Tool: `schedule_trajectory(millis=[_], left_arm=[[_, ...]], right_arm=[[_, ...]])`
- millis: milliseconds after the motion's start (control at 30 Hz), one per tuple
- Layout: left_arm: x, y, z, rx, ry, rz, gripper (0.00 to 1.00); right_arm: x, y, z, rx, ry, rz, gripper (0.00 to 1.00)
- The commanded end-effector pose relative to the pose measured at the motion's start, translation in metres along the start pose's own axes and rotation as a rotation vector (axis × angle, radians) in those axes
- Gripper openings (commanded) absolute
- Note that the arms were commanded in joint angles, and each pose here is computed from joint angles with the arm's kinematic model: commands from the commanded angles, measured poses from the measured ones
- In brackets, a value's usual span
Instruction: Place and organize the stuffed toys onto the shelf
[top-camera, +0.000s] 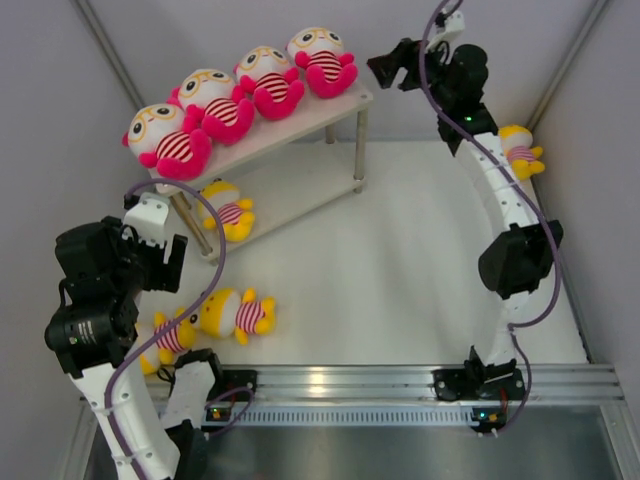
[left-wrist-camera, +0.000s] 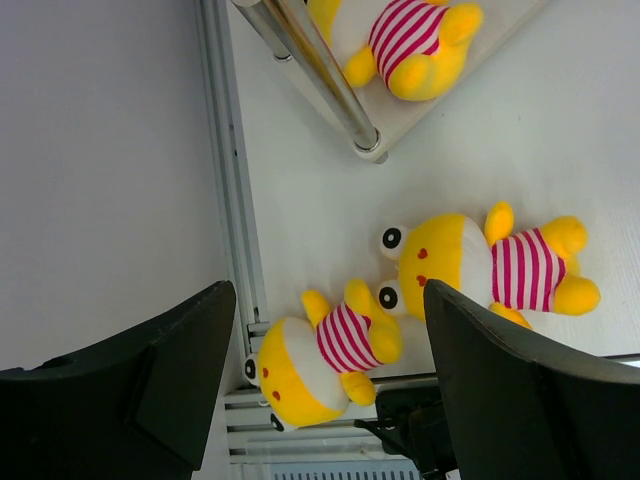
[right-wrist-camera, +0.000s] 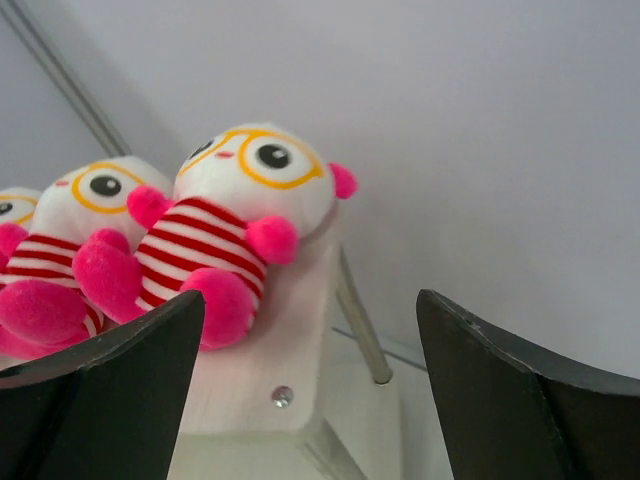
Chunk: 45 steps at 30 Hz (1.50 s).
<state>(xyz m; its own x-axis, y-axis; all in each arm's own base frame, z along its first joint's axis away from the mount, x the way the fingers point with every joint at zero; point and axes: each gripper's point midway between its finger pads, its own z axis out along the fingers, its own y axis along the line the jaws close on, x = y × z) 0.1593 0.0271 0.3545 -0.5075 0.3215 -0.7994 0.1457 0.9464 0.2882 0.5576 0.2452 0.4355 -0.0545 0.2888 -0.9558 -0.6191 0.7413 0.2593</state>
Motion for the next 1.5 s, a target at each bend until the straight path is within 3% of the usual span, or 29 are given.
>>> schedule_trajectory(millis=[0,133,167,200,367,567,867,1167,1300,1400,1433,1467], left_arm=[[0.001,-0.001,-0.001,0.003,-0.005,0.012,0.82],[0.005,0.0,0.001,-0.006,0.009,0.015,0.82],[0.005,0.0,0.001,-0.005,0.01,0.015,0.82],[0.006,0.0,0.002,-0.006,0.015,0.017,0.82],[0.017,-0.001,0.009,0.001,0.055,0.013,0.82],[0.031,0.007,0.011,-0.051,0.106,0.016,0.82],[0.026,0.024,0.006,-0.12,0.126,0.03,0.82],[0.02,0.031,0.008,-0.135,0.135,0.029,0.82],[0.016,0.03,0.008,-0.125,0.124,0.023,0.82],[0.014,0.032,0.006,-0.134,0.116,0.019,0.82],[0.013,0.032,0.005,-0.135,0.113,0.021,0.82],[0.013,0.032,0.005,-0.134,0.112,0.021,0.82]], right_arm=[[-0.134,0.005,-0.074,0.058,-0.259,-0.027,0.87],[-0.142,-0.063,-0.126,0.255,-0.287,0.021,0.91],[-0.122,-0.109,-0.148,0.371,-0.263,0.046,0.91],[-0.124,-0.125,-0.164,0.438,-0.293,0.063,0.91],[-0.024,-0.271,-0.242,0.843,-0.186,0.184,0.87],[0.06,-0.365,-0.294,1.045,-0.071,0.253,0.82],[0.146,-0.44,-0.327,1.301,0.117,0.248,0.82],[0.171,-0.462,-0.295,1.176,0.129,0.332,0.76],[0.185,-0.467,-0.295,1.195,0.129,0.4,0.63],[0.197,-0.466,-0.297,1.204,0.127,0.442,0.62],[0.196,-0.465,-0.295,1.202,0.121,0.443,0.55],[0.195,-0.46,-0.291,1.169,0.127,0.449,0.35]])
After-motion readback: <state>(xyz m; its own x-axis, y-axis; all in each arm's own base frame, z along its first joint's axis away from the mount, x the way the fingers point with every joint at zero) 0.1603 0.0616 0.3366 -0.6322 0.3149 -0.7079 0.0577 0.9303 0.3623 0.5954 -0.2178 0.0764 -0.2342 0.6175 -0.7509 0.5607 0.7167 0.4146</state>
